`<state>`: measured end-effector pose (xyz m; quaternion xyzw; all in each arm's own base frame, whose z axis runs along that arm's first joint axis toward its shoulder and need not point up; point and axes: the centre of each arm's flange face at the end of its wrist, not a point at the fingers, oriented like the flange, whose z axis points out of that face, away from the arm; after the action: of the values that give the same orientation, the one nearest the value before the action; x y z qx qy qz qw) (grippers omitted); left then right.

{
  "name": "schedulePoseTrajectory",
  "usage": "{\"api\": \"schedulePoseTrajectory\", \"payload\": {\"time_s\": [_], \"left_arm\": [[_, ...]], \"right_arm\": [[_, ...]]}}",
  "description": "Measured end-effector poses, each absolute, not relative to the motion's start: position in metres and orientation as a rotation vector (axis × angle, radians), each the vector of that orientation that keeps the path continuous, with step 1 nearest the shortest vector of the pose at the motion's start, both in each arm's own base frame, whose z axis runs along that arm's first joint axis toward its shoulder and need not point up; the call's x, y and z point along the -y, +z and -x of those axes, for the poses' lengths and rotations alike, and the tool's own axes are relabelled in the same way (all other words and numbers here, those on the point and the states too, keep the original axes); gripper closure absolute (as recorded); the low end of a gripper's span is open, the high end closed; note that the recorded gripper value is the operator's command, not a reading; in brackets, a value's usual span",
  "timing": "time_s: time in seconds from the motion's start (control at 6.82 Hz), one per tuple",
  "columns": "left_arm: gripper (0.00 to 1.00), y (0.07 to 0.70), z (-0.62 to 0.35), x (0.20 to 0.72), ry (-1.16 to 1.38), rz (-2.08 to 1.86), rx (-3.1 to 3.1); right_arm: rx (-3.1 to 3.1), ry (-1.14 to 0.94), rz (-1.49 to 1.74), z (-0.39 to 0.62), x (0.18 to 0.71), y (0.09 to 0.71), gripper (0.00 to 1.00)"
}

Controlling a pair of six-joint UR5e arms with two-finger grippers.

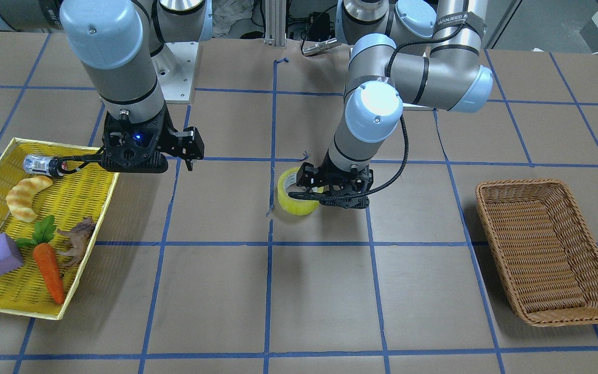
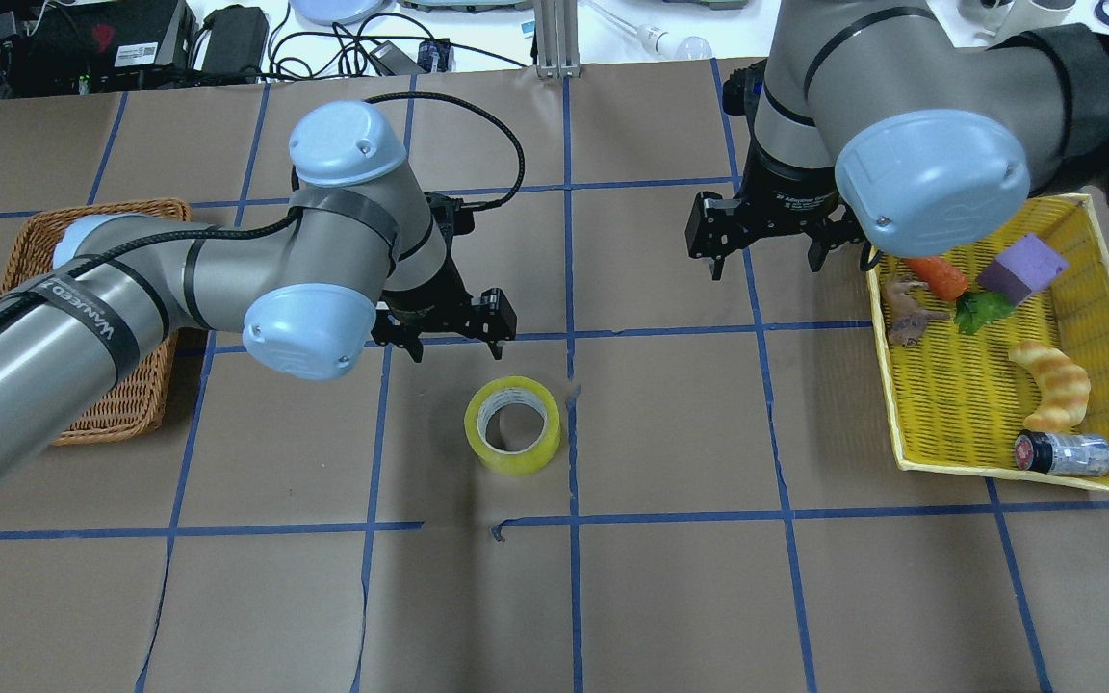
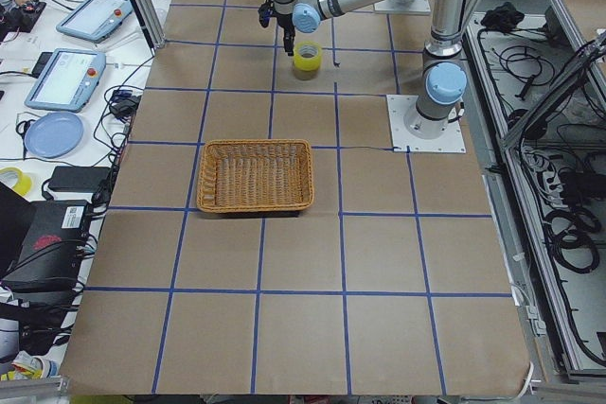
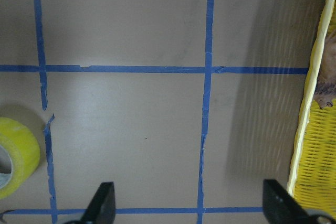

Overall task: Transfer tape with both arms
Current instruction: 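Grasp the tape roll with the left gripper while the right arm withdraws, then carry the tape roll with the left gripper into the wicker basket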

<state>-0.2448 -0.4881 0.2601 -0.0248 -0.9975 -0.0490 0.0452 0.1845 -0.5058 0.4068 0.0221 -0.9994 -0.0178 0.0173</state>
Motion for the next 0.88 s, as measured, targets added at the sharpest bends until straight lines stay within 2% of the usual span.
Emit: {"api": "schedulePoseTrajectory", "payload": {"time_s": [0.44, 0.59, 0.73, 0.88], "left_arm": [[0.03, 0.193, 0.248, 0.441, -0.089, 0.108, 3.049], [0.58, 0.185, 0.247, 0.440, -0.075, 0.113, 3.048], [1.00, 0.180, 0.247, 0.442, -0.074, 0.116, 3.048], [1.00, 0.179, 0.247, 0.444, -0.075, 0.118, 3.049]], "right_arm": [[3.128, -0.031, -0.079, -0.158, 0.496, 0.434, 0.00], [3.129, -0.040, -0.075, -0.156, 0.492, 0.437, 0.00], [3.131, -0.044, -0.077, -0.157, 0.489, 0.440, 0.00], [3.137, -0.040, -0.081, -0.159, 0.488, 0.441, 0.00]]}}
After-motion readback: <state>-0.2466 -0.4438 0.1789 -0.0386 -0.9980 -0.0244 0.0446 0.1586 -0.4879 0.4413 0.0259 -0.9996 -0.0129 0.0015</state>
